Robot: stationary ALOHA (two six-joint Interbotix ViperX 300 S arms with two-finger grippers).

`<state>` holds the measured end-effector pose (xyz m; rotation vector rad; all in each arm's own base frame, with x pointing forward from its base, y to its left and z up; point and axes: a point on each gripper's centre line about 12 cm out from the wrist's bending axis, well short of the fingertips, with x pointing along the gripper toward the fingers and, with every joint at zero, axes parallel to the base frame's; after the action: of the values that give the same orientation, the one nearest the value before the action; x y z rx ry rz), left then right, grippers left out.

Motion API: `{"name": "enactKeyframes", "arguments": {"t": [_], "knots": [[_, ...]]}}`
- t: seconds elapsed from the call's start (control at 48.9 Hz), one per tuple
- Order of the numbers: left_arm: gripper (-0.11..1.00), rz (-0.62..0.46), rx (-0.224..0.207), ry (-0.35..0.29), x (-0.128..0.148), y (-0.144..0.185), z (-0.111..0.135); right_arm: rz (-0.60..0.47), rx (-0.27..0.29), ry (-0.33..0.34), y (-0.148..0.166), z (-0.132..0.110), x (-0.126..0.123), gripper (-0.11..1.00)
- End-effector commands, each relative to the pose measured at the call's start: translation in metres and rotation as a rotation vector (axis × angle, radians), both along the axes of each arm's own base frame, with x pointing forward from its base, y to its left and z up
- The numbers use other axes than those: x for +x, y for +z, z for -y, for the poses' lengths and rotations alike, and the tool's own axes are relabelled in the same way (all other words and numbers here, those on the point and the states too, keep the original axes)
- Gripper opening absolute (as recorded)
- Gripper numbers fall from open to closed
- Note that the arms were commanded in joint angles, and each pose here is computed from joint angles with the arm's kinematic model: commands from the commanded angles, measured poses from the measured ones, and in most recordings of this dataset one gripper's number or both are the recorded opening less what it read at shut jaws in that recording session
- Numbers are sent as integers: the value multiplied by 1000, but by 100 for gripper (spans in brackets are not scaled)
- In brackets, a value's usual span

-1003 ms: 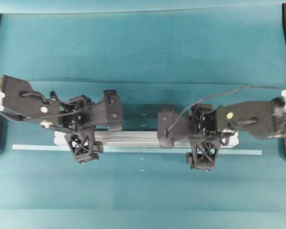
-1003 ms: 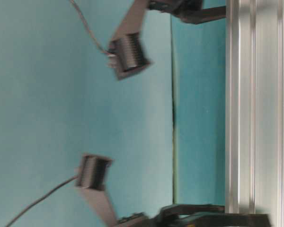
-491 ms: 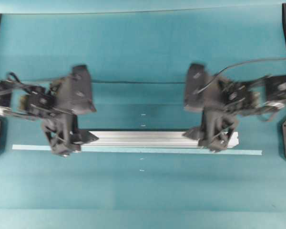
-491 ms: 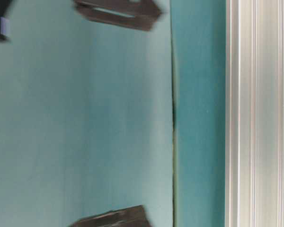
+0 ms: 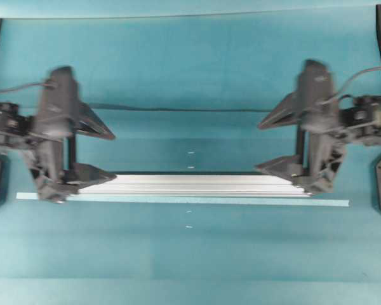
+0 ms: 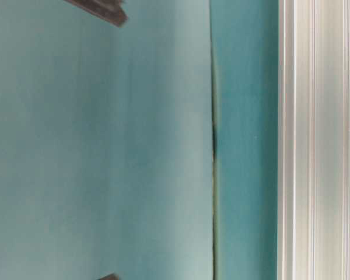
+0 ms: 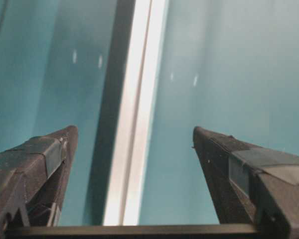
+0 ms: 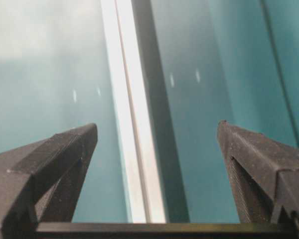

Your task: Lift the metal rail with both hands.

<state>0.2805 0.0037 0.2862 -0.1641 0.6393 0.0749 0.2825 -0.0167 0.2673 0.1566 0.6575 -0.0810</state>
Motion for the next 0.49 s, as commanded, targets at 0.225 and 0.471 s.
{"name": "enactKeyframes", "arguments": {"t": [0.225, 0.471], "knots": [[92, 218, 2, -2, -22, 32, 0, 207, -16, -13, 25, 0, -26, 97], [92, 330, 3, 0, -37, 48, 0, 328, -22, -20, 40, -1, -42, 97]]}}
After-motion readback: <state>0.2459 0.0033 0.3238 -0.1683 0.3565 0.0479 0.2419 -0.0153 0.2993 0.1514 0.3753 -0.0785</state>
